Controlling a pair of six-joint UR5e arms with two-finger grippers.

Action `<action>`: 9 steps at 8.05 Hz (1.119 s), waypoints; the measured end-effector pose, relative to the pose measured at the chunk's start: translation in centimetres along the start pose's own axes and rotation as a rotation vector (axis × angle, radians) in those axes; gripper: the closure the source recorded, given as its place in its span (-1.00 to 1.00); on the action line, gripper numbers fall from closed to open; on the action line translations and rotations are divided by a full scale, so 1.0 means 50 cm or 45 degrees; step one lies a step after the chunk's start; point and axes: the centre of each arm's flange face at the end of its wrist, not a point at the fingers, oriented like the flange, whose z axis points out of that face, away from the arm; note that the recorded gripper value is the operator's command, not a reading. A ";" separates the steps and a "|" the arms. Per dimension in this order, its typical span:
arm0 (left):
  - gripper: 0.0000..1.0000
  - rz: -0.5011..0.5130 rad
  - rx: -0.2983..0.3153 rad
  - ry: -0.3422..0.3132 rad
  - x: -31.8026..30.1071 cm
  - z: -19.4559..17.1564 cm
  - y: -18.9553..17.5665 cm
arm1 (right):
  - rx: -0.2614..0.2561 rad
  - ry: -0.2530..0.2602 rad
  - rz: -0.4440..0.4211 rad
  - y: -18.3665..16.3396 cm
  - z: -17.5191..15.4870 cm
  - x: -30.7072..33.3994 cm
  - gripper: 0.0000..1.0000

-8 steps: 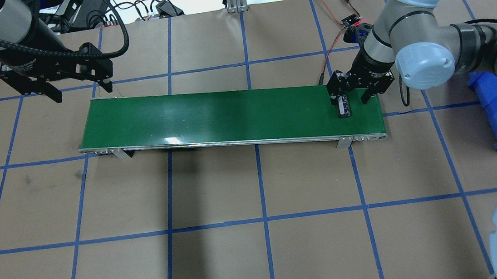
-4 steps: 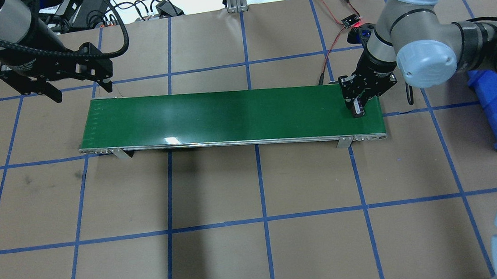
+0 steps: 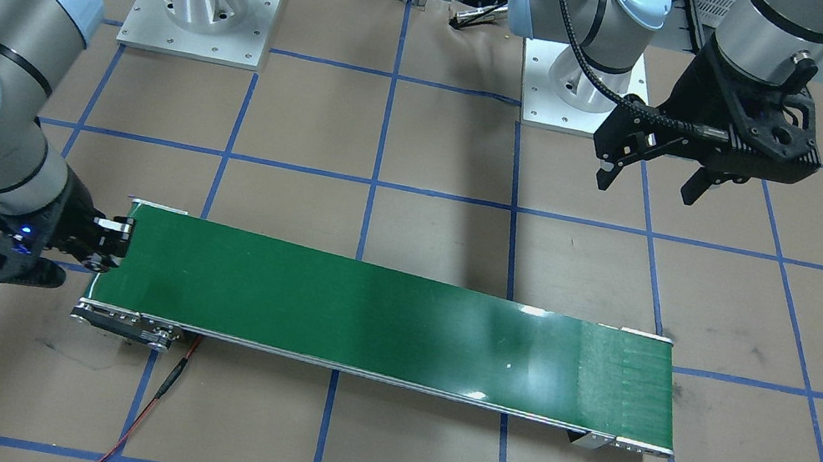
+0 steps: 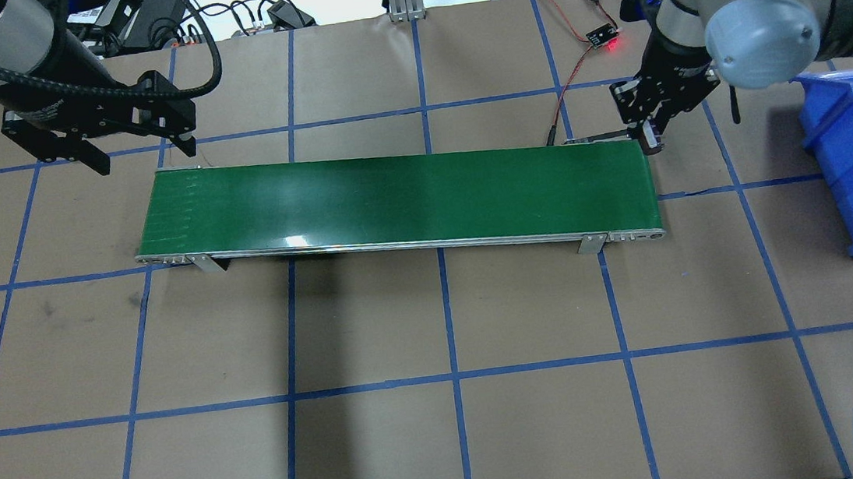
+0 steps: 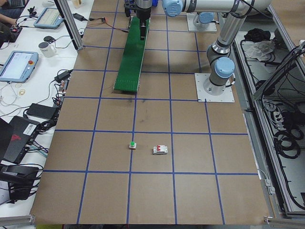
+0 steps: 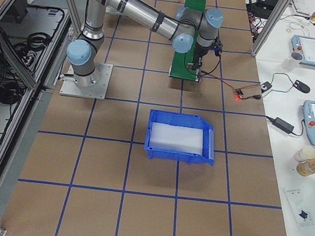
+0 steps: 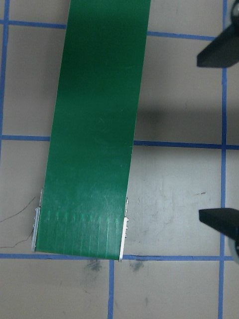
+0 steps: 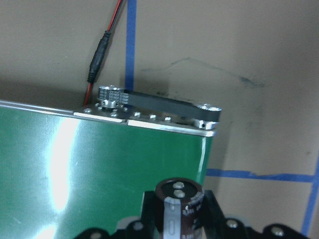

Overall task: Move capacitor from left to right
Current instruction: 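Carry the capacitor with the right gripper to the blue bin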

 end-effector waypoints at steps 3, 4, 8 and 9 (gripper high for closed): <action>-1.00 0.002 0.001 0.002 0.000 -0.001 0.000 | 0.050 0.117 -0.233 0.020 -0.109 0.230 1.00; -1.00 0.001 0.001 0.001 0.000 -0.001 0.000 | 0.055 0.139 -0.331 0.043 -0.125 0.337 1.00; -1.00 0.001 0.001 0.001 -0.001 -0.001 0.000 | 0.033 0.231 -0.661 0.123 -0.059 0.655 1.00; -1.00 0.000 0.001 0.001 -0.001 0.000 0.000 | 0.039 0.247 -0.718 0.134 -0.013 0.702 0.98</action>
